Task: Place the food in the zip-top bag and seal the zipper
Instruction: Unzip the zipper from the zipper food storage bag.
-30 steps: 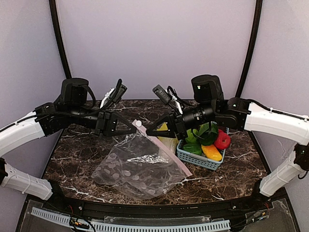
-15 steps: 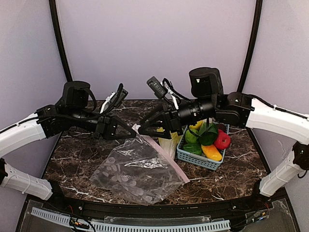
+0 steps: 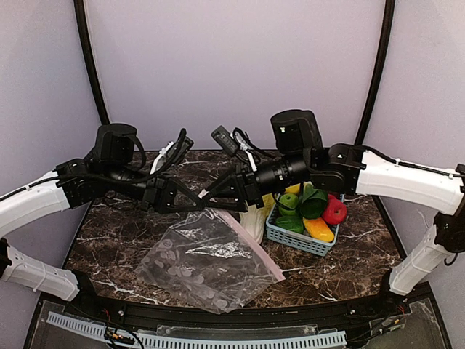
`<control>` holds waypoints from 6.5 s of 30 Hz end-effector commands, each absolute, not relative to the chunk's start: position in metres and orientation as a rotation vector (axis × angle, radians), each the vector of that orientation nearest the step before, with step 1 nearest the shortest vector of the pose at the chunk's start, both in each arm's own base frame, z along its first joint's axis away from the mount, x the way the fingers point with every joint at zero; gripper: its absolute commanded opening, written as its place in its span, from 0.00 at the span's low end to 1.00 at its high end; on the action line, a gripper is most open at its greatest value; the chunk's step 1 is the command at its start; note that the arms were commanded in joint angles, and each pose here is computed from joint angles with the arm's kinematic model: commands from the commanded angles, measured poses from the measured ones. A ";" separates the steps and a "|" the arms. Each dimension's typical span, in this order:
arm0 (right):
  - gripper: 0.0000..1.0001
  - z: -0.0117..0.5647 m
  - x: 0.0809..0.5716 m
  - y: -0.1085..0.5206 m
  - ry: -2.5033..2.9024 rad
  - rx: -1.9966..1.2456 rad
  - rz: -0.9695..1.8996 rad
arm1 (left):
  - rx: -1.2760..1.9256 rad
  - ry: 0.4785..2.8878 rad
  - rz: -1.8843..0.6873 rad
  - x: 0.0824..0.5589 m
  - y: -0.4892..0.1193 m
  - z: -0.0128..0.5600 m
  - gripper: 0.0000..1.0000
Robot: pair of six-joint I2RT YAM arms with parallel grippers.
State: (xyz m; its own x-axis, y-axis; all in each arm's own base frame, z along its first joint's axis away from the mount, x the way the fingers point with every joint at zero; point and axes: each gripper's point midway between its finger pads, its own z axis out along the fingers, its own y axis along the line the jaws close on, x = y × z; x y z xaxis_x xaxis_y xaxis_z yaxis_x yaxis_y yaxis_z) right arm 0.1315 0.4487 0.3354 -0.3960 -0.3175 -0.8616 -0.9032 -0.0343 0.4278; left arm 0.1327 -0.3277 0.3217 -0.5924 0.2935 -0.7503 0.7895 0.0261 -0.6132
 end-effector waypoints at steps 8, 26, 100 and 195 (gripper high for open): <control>0.35 0.355 0.130 0.433 1.653 -1.255 1.583 | 1.122 1.872 -1.584 0.129 -0.326 0.321 0.01; 0.35 0.335 0.141 0.444 1.762 -1.221 1.599 | 1.119 1.876 -1.570 0.126 -0.322 0.320 0.01; 0.02 0.296 0.152 0.449 1.935 -1.190 1.508 | 0.877 2.141 -1.268 0.173 -0.315 0.280 0.01; 0.03 0.256 0.137 0.383 2.097 -0.946 1.361 | 0.552 2.074 -1.012 0.239 -0.249 0.310 0.01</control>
State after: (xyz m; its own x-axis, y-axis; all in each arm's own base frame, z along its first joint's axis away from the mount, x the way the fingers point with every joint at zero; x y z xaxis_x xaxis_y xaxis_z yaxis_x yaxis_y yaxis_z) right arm 0.1473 0.3942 0.2684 -0.6291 -0.2652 -0.7307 -0.7769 0.2468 0.5793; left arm 0.2224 -0.2682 0.3044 -0.6608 0.0973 -0.7442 0.6734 0.5149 -0.5306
